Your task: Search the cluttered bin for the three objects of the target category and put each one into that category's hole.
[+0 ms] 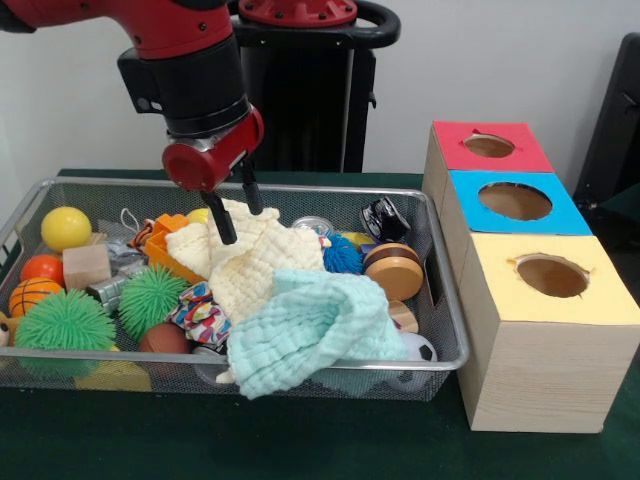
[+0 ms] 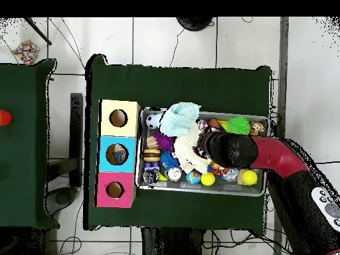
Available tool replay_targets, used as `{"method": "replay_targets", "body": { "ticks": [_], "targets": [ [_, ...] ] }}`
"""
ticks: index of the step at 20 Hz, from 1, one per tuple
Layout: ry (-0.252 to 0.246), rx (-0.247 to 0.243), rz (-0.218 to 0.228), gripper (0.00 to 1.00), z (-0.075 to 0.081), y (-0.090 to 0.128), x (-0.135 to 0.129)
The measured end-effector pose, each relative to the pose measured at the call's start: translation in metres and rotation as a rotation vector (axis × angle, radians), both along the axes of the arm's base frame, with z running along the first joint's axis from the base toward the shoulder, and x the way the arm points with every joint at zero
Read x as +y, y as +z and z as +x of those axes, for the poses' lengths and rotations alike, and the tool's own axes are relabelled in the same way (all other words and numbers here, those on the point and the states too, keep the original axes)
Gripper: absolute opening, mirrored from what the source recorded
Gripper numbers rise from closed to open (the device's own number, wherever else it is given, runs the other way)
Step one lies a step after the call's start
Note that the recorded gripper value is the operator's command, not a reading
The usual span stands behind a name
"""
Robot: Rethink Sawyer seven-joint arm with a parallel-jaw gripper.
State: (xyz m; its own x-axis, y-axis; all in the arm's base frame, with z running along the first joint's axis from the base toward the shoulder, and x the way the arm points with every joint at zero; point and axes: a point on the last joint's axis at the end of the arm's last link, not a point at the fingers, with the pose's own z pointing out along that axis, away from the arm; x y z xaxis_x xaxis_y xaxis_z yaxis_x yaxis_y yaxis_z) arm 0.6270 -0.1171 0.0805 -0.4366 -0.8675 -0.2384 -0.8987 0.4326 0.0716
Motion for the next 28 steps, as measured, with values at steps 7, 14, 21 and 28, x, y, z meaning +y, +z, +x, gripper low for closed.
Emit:
{"method": "replay_targets", "body": {
  "ticks": [7,14,21,28],
  "targets": [
    [-0.013,0.077,0.066,1.0,-0.008,0.003,-0.018],
    [-0.003,0.152,0.102,1.0,-0.02,0.002,-0.032],
    [0.077,0.153,0.014,1.0,-0.025,-0.007,-0.034],
    [0.187,0.12,-0.112,1.0,-0.022,-0.014,-0.03]
  ]
}}
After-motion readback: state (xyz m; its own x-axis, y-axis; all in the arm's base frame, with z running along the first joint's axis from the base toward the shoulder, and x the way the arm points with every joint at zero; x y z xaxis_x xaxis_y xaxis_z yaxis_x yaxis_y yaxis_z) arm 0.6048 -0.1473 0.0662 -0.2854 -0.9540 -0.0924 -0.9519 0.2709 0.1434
